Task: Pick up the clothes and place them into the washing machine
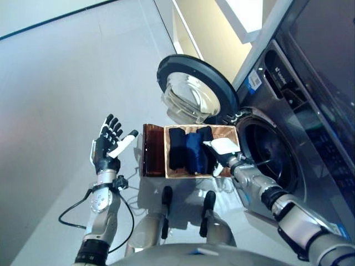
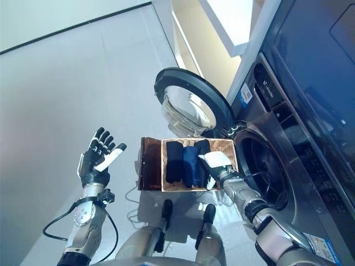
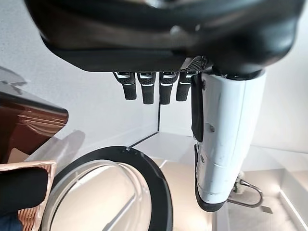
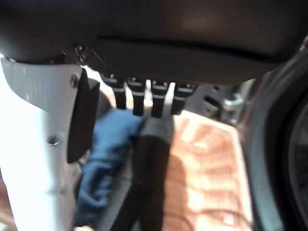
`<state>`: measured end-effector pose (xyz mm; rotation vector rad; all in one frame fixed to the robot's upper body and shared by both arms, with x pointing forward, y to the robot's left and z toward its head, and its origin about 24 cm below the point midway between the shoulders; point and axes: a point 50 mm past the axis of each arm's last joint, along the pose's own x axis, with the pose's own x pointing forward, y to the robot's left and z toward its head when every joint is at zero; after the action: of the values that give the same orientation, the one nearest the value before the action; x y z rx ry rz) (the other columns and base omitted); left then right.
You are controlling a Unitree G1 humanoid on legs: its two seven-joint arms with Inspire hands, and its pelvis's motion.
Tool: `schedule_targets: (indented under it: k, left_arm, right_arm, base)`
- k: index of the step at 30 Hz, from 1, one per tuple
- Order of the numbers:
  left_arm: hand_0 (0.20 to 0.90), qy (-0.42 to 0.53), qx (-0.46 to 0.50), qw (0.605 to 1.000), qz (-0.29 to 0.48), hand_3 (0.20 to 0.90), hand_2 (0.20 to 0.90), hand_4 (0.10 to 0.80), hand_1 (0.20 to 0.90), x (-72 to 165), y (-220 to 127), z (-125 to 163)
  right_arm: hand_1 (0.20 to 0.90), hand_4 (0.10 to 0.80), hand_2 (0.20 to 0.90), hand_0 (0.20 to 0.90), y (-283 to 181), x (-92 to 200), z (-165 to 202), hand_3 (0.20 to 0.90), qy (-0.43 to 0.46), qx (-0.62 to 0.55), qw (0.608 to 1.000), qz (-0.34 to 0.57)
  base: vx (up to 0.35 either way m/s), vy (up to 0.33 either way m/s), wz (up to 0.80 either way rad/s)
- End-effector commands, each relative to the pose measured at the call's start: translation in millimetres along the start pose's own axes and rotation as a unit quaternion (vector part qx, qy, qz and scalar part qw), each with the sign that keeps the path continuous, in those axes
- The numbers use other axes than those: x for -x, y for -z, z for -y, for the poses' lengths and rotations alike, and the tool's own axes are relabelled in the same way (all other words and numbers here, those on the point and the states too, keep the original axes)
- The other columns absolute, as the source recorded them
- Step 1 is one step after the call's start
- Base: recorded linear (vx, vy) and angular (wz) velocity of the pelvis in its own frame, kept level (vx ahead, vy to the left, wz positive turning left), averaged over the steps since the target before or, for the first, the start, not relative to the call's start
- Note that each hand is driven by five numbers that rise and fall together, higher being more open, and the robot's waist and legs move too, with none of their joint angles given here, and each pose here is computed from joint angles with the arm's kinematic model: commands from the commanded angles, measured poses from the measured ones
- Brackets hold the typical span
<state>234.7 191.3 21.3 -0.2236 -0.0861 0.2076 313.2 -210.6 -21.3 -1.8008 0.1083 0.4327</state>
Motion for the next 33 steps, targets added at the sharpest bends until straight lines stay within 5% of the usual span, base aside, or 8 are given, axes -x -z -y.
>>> schedule_targets:
  k: [1, 15, 31, 33]
  left_arm:
    - [0.9, 0.044, -0.003, 0.987, 0.153, 0.9, 0.9, 0.8, 0.9, -19, -58, 16]
    - [0.9, 0.043, 0.004, 0.982, 0.184, 0.9, 0.9, 0.8, 0.9, -23, -73, 23]
    - [0.9, 0.024, 0.007, 0.977, 0.21, 0.9, 0.9, 0.8, 0.9, -26, -82, 24]
    - [0.9, 0.022, 0.01, 0.977, 0.212, 0.9, 0.9, 0.8, 0.9, -26, -83, 24]
  right_arm:
    - [0.9, 0.8, 0.9, 0.9, 18, -20, 76, 0.9, 0.135, 0.067, 0.989, -0.011]
    - [0.9, 0.8, 0.9, 0.9, 46, -24, 161, 0.9, 0.256, 0.072, 0.962, -0.061]
    - [0.9, 0.8, 0.9, 0.9, 22, -32, 179, 0.9, 0.287, 0.048, 0.956, -0.038]
    - [0.9, 0.8, 0.9, 0.9, 21, -33, 181, 0.9, 0.298, -0.021, 0.953, -0.046]
  base:
    - [-0.093, -0.025, 0.23]
    - [0.004, 0.003, 0.14]
    - [0.006, 0.001, 0.03]
    - [0.0, 0.0, 0.0]
